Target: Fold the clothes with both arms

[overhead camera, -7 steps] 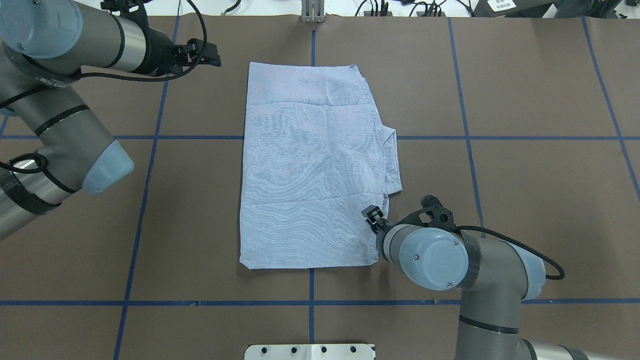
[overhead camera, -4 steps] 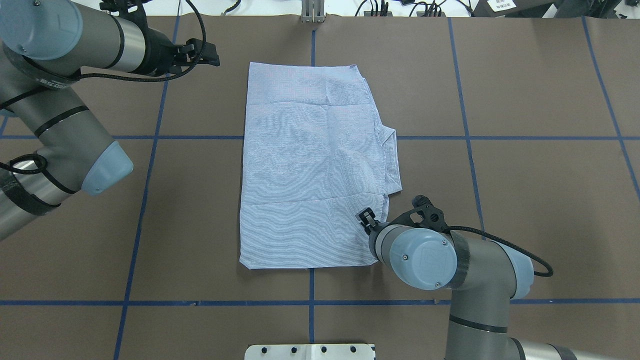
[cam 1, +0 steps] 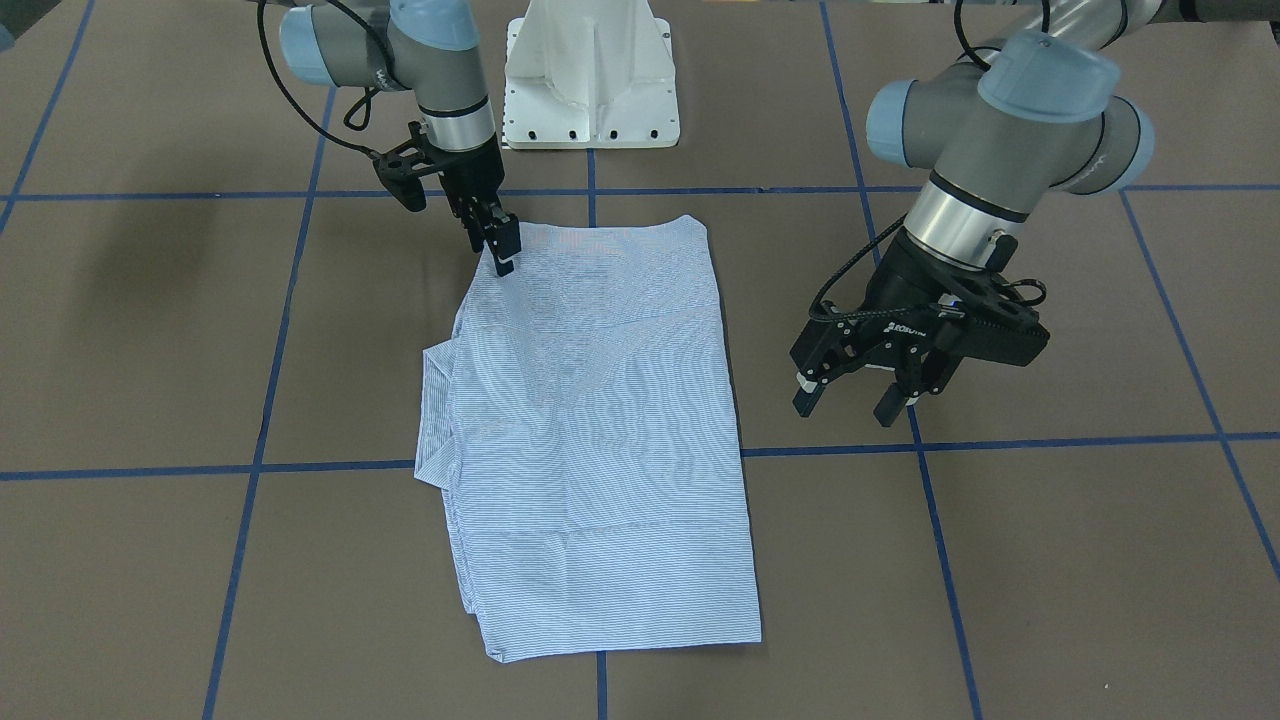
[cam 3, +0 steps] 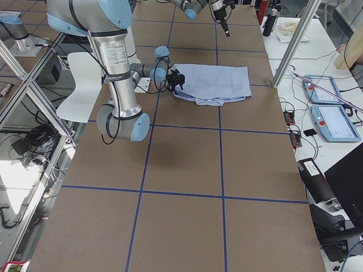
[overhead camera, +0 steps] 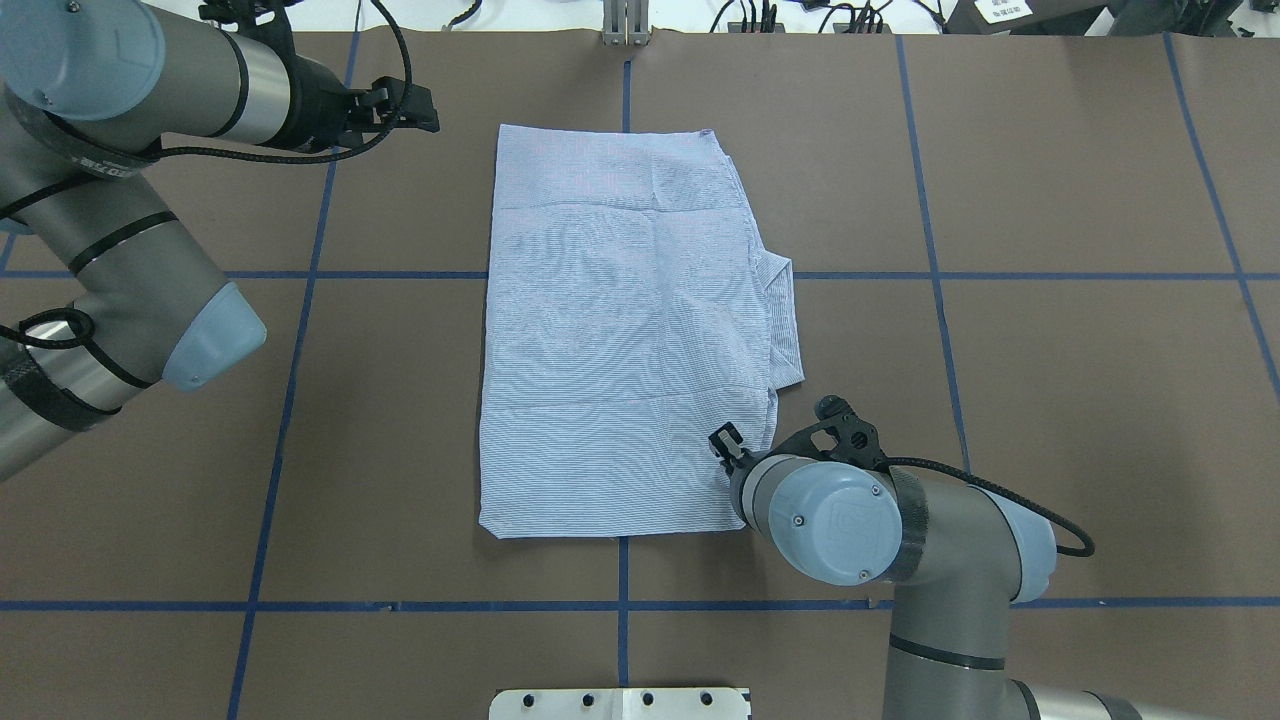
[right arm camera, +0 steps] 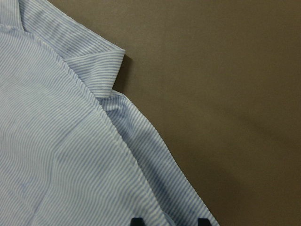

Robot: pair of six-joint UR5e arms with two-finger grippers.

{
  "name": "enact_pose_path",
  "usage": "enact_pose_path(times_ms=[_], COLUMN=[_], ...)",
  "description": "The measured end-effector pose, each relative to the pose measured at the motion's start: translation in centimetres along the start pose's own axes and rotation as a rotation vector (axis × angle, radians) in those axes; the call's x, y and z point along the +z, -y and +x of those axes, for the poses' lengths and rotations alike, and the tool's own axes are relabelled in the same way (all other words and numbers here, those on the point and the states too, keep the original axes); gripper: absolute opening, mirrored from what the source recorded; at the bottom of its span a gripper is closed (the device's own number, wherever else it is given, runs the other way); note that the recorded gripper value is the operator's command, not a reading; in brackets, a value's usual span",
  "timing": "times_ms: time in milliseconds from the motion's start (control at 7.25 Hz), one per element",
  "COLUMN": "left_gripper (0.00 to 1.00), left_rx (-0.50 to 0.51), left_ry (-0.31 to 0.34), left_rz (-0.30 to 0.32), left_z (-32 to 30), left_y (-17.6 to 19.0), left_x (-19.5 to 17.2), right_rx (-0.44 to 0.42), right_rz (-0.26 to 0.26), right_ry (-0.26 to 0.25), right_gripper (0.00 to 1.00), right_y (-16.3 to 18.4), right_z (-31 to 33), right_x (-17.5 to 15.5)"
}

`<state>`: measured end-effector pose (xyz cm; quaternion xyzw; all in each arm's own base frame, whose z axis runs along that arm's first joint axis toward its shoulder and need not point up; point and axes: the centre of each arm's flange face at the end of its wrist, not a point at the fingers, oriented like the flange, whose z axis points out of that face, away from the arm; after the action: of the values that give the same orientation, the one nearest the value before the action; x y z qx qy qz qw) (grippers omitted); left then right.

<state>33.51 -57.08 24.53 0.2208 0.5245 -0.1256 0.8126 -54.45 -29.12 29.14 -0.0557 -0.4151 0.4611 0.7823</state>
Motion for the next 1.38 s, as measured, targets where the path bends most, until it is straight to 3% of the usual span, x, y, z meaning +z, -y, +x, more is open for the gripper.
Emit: enact_pose_path(times_ms=[414,828,1104,1380], left_gripper=[0.94,0.94,0.93,0.92], left_rx=[0.0,-0.007,-0.086,-0.25], left_ry=[-0.004,-0.027,-0.071,-0.067], left_rz=[0.005,-0.003,-0.083,-0.207], left_z=[-0.1,0.3,1.5,2.1], left_y=[-0.1,-1.4,-7.6,-16.6], left_x=[-0.4,-1.7,-2.8,-3.0], right_rx=[-0.005,-0.006,-0.021,-0.031], right_rz=[-0.009,-0.02,-0.041,-0.056], right_ry=[-0.004,0.0,-0.007,-0.012], right_gripper=[0.0,0.0,0.0,0.0], right_y=[-0.5,-0.4,-1.4,-1.8], right_z=[0.4,0.3,1.1,1.7], right_x=[-0.3,-2.8,-4.9,-6.6])
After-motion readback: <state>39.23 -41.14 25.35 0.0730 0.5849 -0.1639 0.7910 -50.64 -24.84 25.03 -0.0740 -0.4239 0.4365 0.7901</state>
